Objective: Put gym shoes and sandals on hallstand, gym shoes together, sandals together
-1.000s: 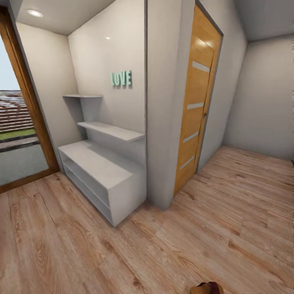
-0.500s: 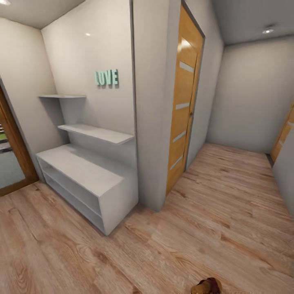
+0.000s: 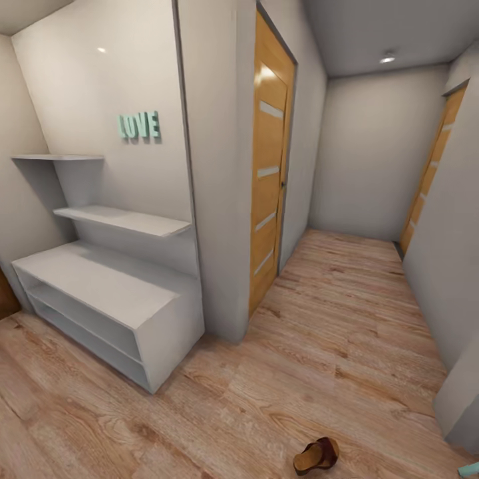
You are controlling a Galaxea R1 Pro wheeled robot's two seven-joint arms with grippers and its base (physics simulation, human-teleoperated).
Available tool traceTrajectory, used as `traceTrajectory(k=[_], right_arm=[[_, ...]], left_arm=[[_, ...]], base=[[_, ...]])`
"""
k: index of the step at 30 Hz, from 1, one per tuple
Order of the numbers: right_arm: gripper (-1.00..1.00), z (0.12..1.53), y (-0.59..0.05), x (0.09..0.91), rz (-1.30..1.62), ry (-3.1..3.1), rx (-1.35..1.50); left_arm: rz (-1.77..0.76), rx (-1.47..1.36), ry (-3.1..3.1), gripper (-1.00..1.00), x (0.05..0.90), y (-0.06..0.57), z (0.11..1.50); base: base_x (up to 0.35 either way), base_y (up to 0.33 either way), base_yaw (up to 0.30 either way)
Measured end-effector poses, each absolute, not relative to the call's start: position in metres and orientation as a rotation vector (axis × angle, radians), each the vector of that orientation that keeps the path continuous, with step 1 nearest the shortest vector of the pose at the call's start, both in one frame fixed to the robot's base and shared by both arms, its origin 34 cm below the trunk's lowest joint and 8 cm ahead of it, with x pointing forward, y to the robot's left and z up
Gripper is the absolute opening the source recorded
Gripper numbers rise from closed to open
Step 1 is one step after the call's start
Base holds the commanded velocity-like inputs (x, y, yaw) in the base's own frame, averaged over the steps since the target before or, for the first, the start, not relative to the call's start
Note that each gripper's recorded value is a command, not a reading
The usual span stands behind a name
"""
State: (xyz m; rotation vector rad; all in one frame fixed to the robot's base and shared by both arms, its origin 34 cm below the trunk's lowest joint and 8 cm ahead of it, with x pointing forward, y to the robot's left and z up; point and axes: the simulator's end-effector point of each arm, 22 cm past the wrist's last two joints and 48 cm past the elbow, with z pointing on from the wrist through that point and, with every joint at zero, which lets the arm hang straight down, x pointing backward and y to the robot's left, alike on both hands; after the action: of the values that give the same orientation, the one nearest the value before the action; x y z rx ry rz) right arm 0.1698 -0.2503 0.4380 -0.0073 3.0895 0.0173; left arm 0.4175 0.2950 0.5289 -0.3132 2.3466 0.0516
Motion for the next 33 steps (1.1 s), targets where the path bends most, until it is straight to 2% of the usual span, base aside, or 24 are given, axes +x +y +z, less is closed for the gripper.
traceTrajectory(k=[20, 33], right_arm=[[1.00, 0.4380, -0.2503, 0.1697, 0.017, 3.090, -0.007], [1.00, 0.4381, -0.2503, 0.1697, 0.017, 3.089, -0.007]], left_arm=[[0.051, -0.313, 2.348, 1.00, 0.4174, 0.2949, 0.5287], [0.052, -0.313, 2.347, 1.00, 0.4175, 0.2950, 0.5291]], base=[[0.000, 0.000, -0.266], [0.180, 0.155, -0.266]])
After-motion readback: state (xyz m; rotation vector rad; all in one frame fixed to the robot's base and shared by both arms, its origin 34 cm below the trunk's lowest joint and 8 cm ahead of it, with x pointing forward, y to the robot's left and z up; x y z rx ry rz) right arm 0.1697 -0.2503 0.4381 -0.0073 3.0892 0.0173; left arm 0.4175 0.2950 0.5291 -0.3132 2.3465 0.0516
